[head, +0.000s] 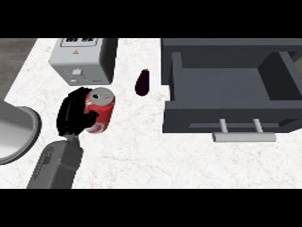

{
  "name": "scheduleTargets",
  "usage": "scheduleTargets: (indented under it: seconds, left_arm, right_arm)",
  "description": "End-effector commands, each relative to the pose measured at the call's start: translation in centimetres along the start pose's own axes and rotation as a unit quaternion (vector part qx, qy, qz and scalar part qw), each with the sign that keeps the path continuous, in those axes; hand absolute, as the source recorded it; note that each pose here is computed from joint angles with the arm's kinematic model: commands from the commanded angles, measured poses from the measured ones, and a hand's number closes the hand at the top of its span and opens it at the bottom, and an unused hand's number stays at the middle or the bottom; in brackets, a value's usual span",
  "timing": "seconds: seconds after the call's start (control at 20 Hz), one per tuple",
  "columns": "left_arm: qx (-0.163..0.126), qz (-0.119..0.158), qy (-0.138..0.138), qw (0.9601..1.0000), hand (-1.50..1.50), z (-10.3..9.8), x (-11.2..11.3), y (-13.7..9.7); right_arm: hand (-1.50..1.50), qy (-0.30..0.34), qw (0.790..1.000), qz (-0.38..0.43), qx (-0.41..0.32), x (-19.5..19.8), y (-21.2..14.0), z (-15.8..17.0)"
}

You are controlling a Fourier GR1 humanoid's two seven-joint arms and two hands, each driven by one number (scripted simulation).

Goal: Pick up the can, place it into the drawer and close the drawer

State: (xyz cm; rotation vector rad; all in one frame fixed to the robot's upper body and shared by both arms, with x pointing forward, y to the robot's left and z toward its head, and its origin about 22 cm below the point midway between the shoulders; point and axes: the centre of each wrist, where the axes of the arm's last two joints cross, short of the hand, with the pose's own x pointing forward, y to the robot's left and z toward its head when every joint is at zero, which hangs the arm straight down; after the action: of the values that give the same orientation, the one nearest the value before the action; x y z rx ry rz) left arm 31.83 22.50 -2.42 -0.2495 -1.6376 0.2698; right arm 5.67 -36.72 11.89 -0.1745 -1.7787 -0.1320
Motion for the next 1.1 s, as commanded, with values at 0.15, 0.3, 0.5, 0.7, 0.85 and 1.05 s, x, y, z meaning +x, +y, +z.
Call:
scheduleTargets:
  seconds: [0.15, 0.3, 0.5, 0.7, 0.85, 1.05]
  left_arm:
    - [-0.022, -0.028, -0.013, 0.9993, 1.50, -1.5, 5.6, -5.5]
    - [-0.024, -0.020, -0.013, 0.9994, 1.50, -1.7, 7.7, -8.4]
    - [-0.028, -0.045, -0.026, 0.9983, 1.50, -3.9, 10.4, -10.7]
    - [-0.041, -0.040, -0.034, 0.9978, 1.50, -6.1, 10.9, -11.4]
    - [-0.028, -0.057, -0.039, 0.9972, 1.50, -4.3, 10.9, -14.2]
    - [-0.035, -0.045, -0.034, 0.9978, 1.50, -6.4, 14.5, -17.6]
  right_arm:
    - [-1.50, -0.002, 1.000, 0.001, 0.001, 0.9, 0.9, 0.0]
    - [-1.50, 0.002, 1.000, -0.004, -0.002, -0.4, -0.8, 0.6]
    - [-1.50, 0.002, 1.000, 0.001, 0.002, 0.5, 0.3, 0.4]
    - [-1.50, 0.003, 1.000, -0.009, -0.007, 0.7, 1.4, -1.5]
    - [-1.50, -0.009, 1.000, 0.003, -0.001, 0.4, -1.4, -0.2]
    - [-1.50, 0.007, 1.000, 0.000, 0.008, -0.6, 0.4, -0.7]
